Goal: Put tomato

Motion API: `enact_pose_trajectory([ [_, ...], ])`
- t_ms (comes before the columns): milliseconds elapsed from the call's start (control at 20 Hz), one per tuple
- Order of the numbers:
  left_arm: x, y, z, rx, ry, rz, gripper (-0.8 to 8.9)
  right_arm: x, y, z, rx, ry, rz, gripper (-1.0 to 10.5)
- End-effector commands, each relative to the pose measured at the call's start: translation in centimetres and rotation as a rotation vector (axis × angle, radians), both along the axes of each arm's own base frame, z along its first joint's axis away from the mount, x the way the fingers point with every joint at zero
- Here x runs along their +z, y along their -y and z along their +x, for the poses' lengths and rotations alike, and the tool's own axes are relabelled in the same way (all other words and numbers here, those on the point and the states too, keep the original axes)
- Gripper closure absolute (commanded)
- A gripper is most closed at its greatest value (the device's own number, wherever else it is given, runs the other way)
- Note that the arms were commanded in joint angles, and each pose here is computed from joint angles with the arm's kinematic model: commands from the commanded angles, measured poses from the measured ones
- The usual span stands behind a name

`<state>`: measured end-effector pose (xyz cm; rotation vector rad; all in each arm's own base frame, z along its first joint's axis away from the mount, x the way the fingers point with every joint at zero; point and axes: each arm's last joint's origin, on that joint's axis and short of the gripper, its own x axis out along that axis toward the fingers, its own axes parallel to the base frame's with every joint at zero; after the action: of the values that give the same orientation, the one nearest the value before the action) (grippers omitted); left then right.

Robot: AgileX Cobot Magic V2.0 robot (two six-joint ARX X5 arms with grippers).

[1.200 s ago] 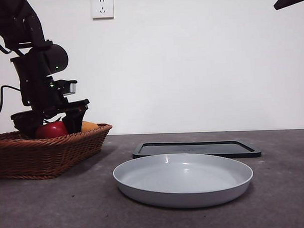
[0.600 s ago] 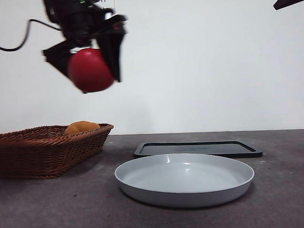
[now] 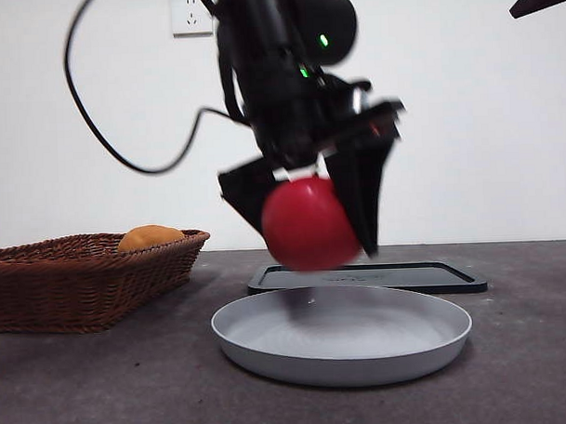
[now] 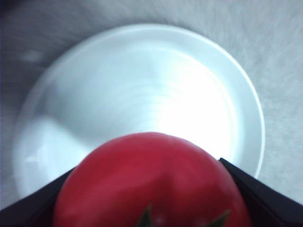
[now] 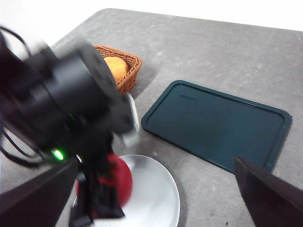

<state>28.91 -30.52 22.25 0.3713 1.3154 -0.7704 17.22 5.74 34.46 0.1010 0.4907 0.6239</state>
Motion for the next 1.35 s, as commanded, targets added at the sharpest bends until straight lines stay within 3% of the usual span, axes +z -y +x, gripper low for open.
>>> enact_pose_trajectory([
  [50, -1.4, 1.1, 0.0, -0.017, -0.014, 0.009, 5.04, 0.6, -0.1, 0.1, 0.006, 0.024, 0.004, 2.9],
  [350, -3.3, 1.6, 0.1, -0.022, -0.044, 0.041, 4.88, 0.6, -0.1, 0.1, 0.006, 0.024, 0.004, 2.9],
  [550, -3.7, 1.7, 0.2, -0.021, -0.052, 0.049, 2.41, 0.6, -0.1, 0.1, 0.006, 0.024, 0.004, 2.9],
  [800, -3.2, 1.7, 0.4, -0.031, -0.042, 0.044, 1.51, 0.6, -0.1, 0.1, 0.006, 0.024, 0.004, 2.9],
  [950, -0.7, 1.3, 1.4, -0.032, -0.026, 0.035, 1.52, 0.6, -0.1, 0.1, 0.006, 0.025, 0.004, 2.9],
  [1200, 7.7, 0.2, 3.0, 0.005, 0.077, -0.061, 1.54, 0.6, -0.1, 0.1, 0.006, 0.025, 0.004, 2.9],
  [1350, 11.9, -1.5, 2.5, -0.011, 0.095, -0.061, 1.56, 0.6, -0.1, 0.1, 0.005, 0.024, 0.004, 2.9],
])
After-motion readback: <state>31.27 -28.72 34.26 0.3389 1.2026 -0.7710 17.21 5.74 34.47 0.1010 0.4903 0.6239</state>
